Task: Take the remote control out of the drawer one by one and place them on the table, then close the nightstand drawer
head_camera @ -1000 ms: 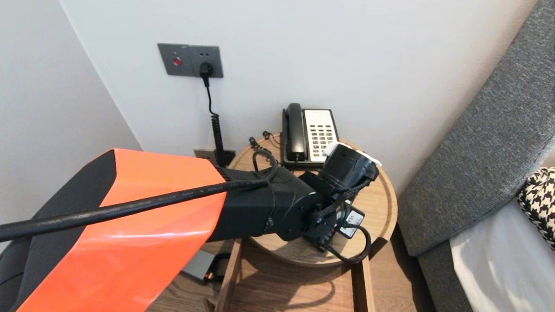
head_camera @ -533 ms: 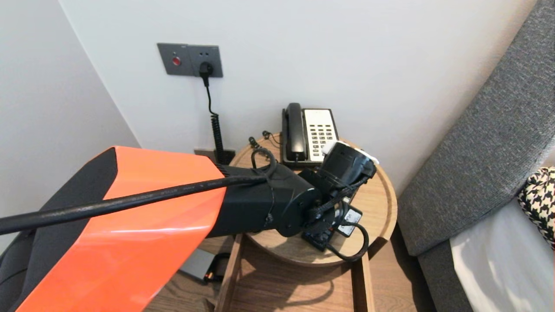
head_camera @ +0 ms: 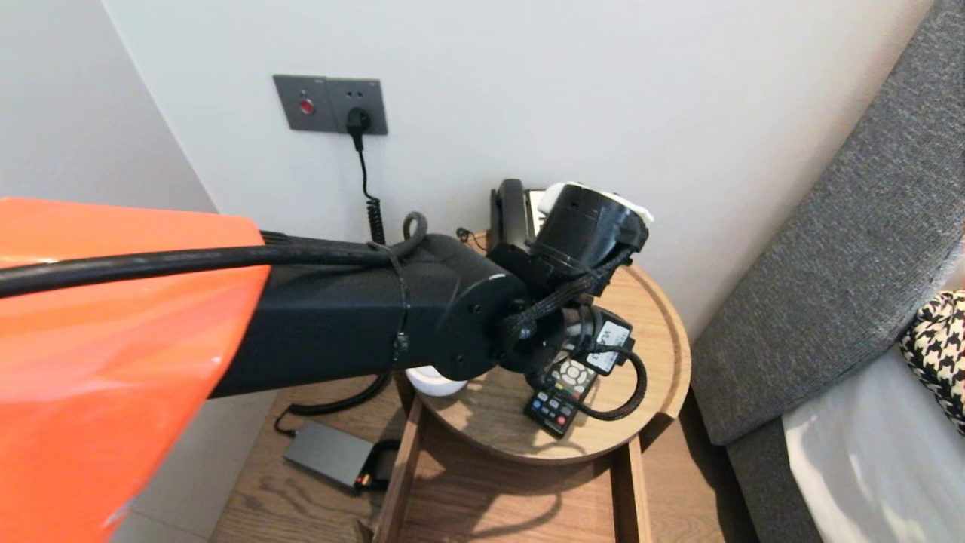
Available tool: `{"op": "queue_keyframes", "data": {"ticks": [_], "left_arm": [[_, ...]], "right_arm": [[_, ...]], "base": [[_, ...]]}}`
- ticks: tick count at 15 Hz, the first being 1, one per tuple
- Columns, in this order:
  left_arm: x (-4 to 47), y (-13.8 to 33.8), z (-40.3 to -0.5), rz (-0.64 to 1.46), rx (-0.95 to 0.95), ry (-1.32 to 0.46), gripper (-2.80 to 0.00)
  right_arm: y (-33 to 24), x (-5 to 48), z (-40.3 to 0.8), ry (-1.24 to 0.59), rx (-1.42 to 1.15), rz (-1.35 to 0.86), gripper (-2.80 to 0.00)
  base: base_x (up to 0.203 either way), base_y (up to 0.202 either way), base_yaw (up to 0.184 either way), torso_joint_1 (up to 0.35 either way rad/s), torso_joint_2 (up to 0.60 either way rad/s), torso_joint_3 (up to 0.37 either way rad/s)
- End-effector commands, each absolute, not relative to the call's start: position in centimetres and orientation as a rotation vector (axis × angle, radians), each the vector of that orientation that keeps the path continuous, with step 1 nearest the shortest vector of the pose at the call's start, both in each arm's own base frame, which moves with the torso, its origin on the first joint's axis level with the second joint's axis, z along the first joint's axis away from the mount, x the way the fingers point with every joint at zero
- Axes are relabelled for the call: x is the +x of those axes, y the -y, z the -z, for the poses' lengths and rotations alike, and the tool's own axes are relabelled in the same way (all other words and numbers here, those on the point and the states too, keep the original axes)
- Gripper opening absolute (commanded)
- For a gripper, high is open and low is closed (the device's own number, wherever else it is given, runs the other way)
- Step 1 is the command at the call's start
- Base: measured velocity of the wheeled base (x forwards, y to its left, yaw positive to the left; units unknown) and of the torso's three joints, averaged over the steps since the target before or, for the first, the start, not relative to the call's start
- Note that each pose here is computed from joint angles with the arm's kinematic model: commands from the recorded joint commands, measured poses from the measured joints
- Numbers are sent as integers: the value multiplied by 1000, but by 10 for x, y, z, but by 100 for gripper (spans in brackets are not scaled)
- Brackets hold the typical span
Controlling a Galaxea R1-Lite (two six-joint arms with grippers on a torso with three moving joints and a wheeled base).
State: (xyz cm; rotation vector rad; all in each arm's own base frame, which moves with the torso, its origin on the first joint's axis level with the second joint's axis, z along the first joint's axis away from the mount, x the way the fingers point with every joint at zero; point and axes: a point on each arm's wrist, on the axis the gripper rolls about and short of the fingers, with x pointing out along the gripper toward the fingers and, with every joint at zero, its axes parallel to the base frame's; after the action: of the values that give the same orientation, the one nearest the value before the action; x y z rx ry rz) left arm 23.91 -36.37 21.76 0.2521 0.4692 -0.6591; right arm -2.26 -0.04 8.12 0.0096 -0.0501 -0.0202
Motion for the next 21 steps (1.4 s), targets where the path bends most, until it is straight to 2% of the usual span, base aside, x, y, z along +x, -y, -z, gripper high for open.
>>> {"op": "queue_keyframes", "data": {"ticks": [1, 2, 7, 10, 14, 18, 21], "left_arm": [[227, 333, -263, 647, 182, -410, 0], [224, 319, -276, 633, 164, -399, -280], [195, 241, -323, 577, 101, -345, -280], [165, 194, -326, 544, 84, -399, -280], [144, 136, -268, 452, 110, -623, -280], [108, 97, -195, 470, 102, -898, -280], [85, 79, -163, 539, 139, -1121, -280]], "right_arm": [[0, -20, -74, 23, 9, 21, -280], [0, -20, -74, 23, 9, 20, -280], [0, -20, -74, 23, 9, 20, -280], [0, -20, -74, 23, 9, 21, -280], [0, -20, -74, 23, 9, 20, -280], [0, -20, -74, 23, 9, 20, -280], [0, -20, -74, 23, 9, 21, -280]], "base": [[0, 0, 0, 0, 0, 0], [0, 0, 0, 0, 0, 0], [0, 0, 0, 0, 0, 0], [0, 0, 0, 0, 0, 0], [0, 0, 0, 0, 0, 0], [0, 0, 0, 0, 0, 0], [0, 0, 0, 0, 0, 0]]}}
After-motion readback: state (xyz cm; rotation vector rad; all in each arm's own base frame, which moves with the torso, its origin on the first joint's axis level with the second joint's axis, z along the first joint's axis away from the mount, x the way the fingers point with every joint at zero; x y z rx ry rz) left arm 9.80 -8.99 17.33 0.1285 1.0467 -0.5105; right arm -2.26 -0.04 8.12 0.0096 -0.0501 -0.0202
